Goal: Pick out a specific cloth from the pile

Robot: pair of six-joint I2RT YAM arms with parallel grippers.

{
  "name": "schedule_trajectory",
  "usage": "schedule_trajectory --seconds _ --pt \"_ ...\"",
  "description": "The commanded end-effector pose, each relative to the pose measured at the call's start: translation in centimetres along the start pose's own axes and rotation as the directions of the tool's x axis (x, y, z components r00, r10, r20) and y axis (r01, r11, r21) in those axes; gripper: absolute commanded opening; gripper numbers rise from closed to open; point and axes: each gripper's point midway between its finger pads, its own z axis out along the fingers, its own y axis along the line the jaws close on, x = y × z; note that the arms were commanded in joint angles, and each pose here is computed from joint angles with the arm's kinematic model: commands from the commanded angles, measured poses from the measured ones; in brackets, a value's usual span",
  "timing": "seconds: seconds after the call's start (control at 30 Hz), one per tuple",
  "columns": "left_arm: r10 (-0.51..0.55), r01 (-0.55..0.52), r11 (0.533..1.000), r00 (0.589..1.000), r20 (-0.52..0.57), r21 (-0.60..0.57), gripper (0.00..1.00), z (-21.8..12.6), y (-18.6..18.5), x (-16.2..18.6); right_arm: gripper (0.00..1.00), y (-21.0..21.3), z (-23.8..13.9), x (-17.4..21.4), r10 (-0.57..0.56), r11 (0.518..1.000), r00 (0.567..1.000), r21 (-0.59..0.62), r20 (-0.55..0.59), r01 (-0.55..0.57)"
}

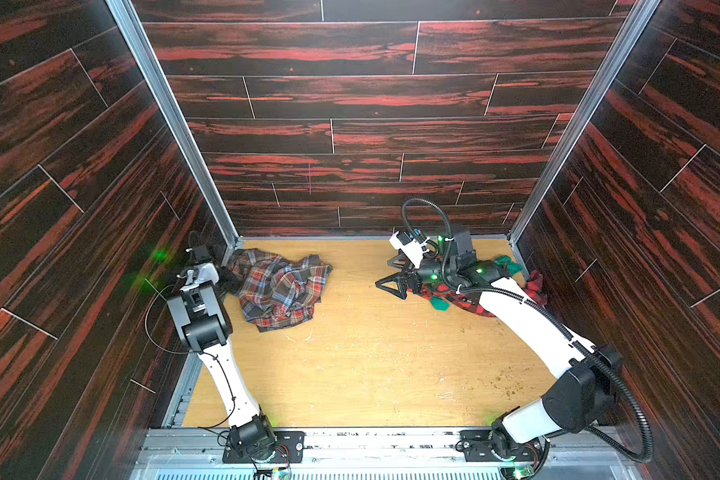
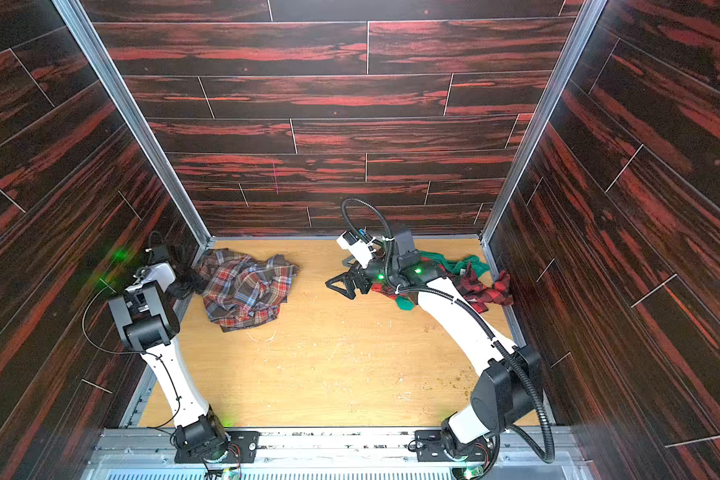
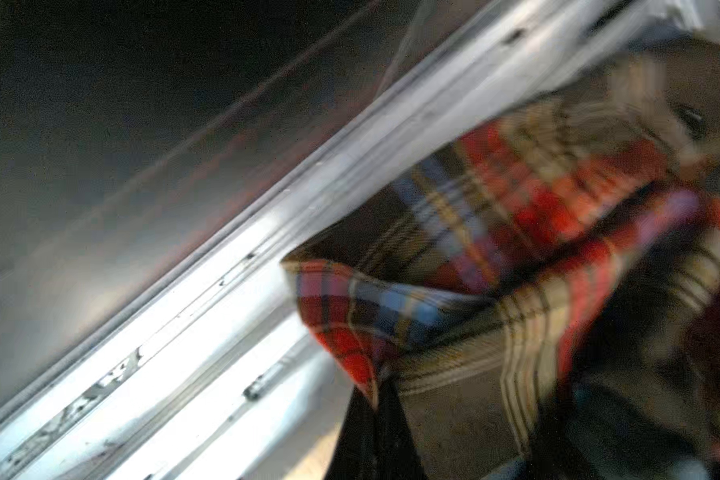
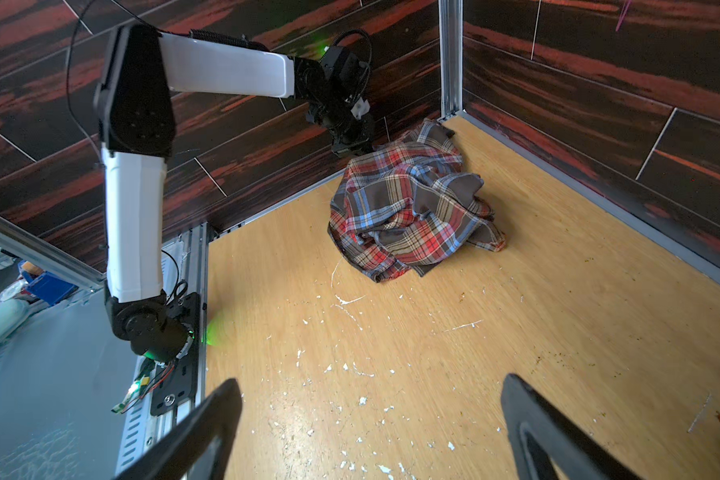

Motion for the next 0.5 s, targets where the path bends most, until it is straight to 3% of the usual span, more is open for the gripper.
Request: schedule_trajectory --seconds 0.0,0.07,0.27,0.37,0.47 --pt "0.159 -0.171 0.984 0.969 0.19 0.047 0.0 -6.6 -4.3 -2.6 0.98 0.4 0.1 0.2 -0.019 1.0 1.0 -0.015 -0.01 0.019" --pt "0.235 -0.251 0.967 0.939 0.251 0.034 0.0 -9.1 -5.2 -2.7 0.98 0.4 -0.1 0.4 -0.029 1.0 1.0 -0.011 -0.012 0.029" --pt "0.48 -0.529 0.849 0.775 0.41 0.005 0.0 -16.7 -9.6 -0.5 0.98 0.5 -0.4 0.6 -0.048 0.999 0.999 -0.005 -0.01 0.048" --pt "0.565 -0.657 0.753 0.672 0.478 0.033 0.0 -20.3 -12.5 1.7 0.98 0.5 -0.4 0.9 -0.051 0.999 0.999 -0.006 -0.012 0.051" --pt "0.689 -0.795 0.605 0.553 0.469 0.048 0.0 -21.8 -14.9 5.8 0.98 0.5 -0.4 1.2 -0.051 0.999 0.999 -0.007 -0.012 0.051"
